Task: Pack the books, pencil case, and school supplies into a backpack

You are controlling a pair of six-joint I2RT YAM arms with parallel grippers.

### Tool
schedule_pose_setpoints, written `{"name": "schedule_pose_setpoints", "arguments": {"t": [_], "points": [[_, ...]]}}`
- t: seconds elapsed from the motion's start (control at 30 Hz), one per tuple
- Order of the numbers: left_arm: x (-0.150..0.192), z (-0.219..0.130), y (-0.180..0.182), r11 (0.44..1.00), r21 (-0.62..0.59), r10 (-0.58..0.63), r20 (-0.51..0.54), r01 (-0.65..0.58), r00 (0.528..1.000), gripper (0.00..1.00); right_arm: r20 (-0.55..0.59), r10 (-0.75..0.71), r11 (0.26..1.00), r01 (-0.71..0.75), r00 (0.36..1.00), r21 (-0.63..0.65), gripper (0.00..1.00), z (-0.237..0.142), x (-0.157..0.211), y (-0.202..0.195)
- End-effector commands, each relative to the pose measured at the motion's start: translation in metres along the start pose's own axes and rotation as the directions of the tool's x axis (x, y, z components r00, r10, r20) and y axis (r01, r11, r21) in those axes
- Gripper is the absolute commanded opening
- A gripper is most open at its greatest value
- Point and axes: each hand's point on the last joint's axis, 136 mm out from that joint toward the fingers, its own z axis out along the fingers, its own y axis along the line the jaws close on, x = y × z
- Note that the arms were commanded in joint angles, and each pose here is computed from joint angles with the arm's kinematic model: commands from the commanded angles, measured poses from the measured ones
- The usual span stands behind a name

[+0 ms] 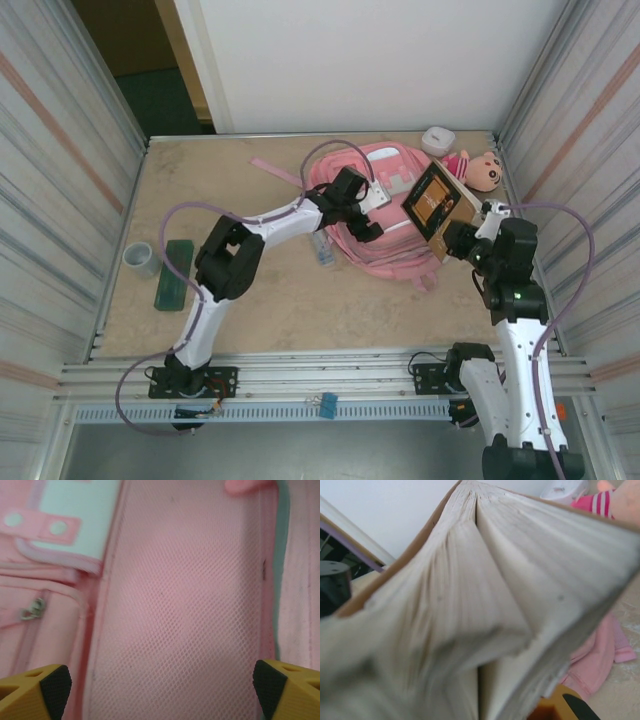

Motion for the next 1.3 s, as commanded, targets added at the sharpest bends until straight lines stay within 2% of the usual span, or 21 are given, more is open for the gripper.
{"name": "schedule_pose_setpoints", "arguments": {"t": [0.0, 0.2, 0.43, 0.57, 0.67, 0.77, 0.9, 1.0, 1.1, 1.27], "points": [[0.037, -0.001, -0.001, 0.997, 0.018, 0.073, -0.149, -0.072, 0.986, 0.96, 0.017, -0.024, 0.998, 0.025, 1.0, -0.056, 0.0, -0.002, -0.001, 0.009], [0.096, -0.024, -0.017, 0.996, 0.028, 0.089, -0.3, -0.085, 0.95, 0.97, -0.01, -0.025, 0.993, 0.024, 1.0, -0.115, 0.0, 0.0, 0.009, 0.016], [0.163, -0.068, -0.028, 0.999, -0.04, -0.009, -0.445, -0.01, 0.896, 0.98, -0.03, -0.021, 0.985, 0.016, 0.999, -0.171, 0.0, 0.002, 0.008, 0.026], [0.178, -0.096, -0.031, 0.996, -0.083, -0.064, -0.485, 0.027, 0.872, 0.98, -0.049, 0.001, 0.981, -0.011, 0.999, -0.196, 0.0, 0.006, 0.01, 0.03], [0.169, -0.119, -0.033, 0.991, -0.119, -0.11, -0.429, 0.065, 0.897, 0.98, -0.055, 0.026, 0.978, -0.037, 0.998, -0.207, 0.0, 0.008, 0.011, 0.03], [0.137, -0.144, -0.041, 0.991, -0.104, -0.108, -0.305, 0.08, 0.946, 0.98, -0.047, 0.044, 0.976, -0.053, 0.998, -0.212, 0.0, 0.006, 0.011, 0.031], [0.081, -0.175, -0.066, 1.0, -0.004, -0.02, -0.063, 0.02, 0.998, 0.97, 0.001, 0.076, 0.984, -0.075, 0.997, -0.163, 0.0, -0.002, 0.007, 0.024], [0.056, -0.188, -0.095, 0.991, 0.094, 0.091, 0.096, -0.1, 0.991, 0.95, 0.028, 0.08, 0.987, -0.075, 0.996, -0.145, 0.0, -0.01, 0.006, 0.022], [0.054, -0.179, -0.114, 0.97, 0.122, 0.197, 0.117, -0.211, 0.973, 0.94, 0.039, 0.088, 0.987, -0.082, 0.995, -0.137, 0.0, -0.015, 0.009, 0.021], [0.06, -0.15, -0.134, 0.945, 0.188, 0.265, 0.039, -0.268, 0.963, 0.95, 0.042, 0.105, 0.986, -0.099, 0.994, -0.135, 0.0, -0.02, 0.013, 0.02]]}}
